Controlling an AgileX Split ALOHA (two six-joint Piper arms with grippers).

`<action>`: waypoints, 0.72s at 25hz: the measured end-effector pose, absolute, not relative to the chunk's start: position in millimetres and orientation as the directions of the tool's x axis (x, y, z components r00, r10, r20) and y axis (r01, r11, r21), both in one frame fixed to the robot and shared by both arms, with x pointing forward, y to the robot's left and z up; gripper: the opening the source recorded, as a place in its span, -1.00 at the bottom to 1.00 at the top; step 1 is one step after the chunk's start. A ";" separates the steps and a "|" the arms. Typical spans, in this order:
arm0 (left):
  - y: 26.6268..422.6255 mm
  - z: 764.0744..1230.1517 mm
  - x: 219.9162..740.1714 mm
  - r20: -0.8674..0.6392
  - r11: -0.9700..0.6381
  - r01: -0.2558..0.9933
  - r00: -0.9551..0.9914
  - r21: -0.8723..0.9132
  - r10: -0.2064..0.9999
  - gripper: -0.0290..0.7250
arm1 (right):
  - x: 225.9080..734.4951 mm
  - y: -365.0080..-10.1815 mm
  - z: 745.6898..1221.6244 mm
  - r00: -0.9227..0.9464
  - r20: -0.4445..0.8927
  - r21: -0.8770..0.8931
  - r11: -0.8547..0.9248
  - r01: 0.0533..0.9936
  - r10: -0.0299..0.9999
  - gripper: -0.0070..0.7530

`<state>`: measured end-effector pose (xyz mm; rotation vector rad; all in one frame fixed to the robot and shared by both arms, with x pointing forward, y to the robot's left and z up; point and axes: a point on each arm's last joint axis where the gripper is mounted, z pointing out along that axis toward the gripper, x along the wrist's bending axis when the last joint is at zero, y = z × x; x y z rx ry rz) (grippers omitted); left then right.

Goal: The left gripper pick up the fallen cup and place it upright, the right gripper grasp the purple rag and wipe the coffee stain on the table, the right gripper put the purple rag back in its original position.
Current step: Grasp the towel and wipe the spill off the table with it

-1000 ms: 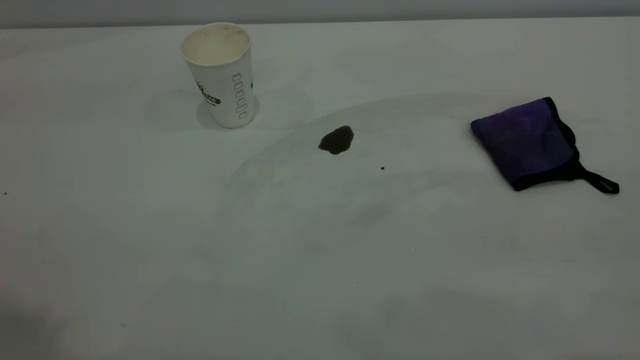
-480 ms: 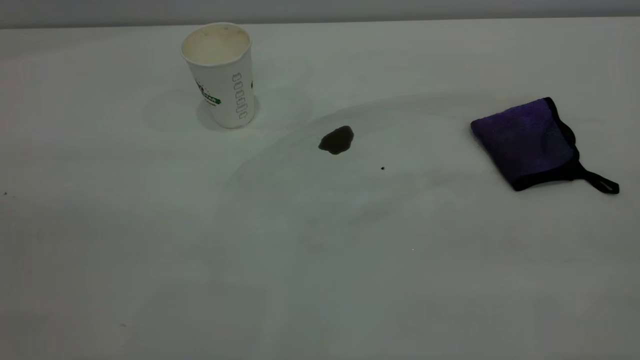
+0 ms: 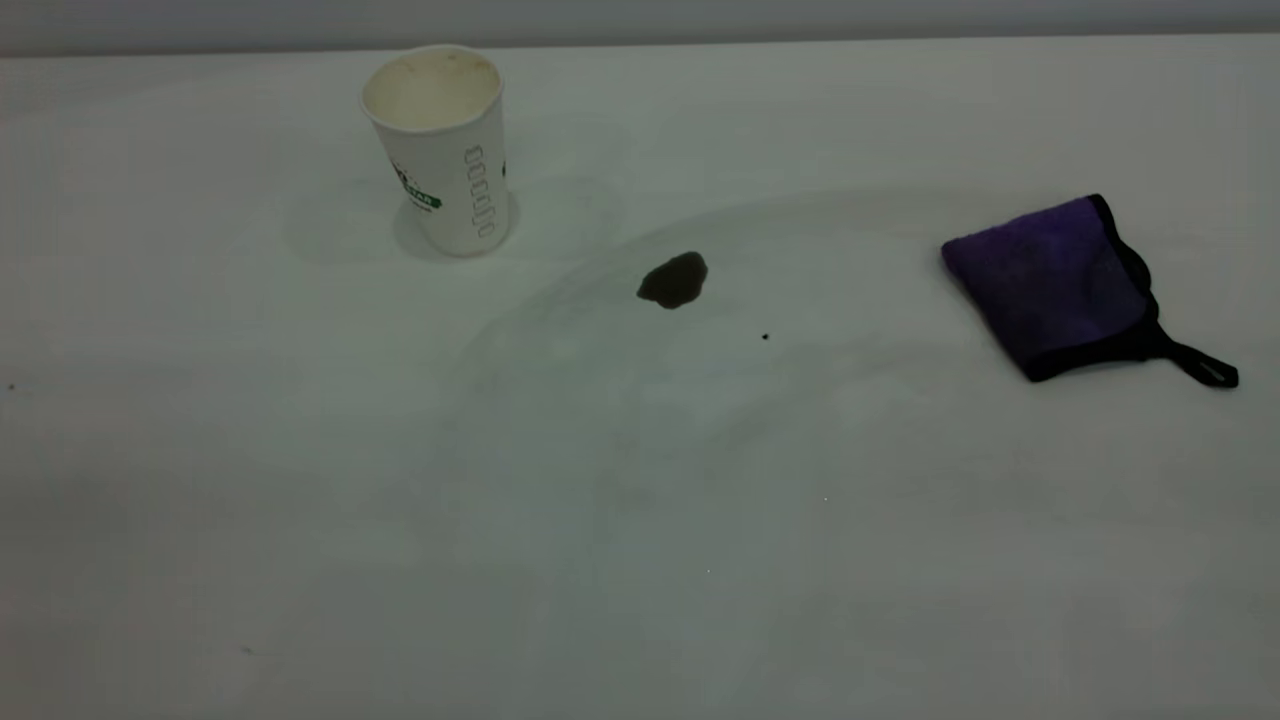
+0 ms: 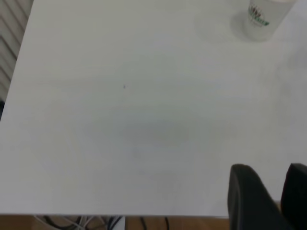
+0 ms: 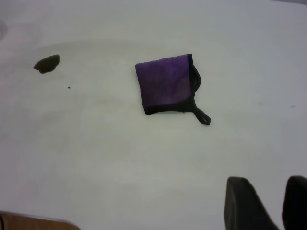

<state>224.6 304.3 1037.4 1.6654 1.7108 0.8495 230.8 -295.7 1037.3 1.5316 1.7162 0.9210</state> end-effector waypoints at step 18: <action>304.5 1035.2 222.0 0.018 0.008 0.614 -0.036 0.789 0.999 -0.29 | 230.8 -295.7 1037.3 -0.105 -0.016 0.841 0.070 0.536 0.994 -0.36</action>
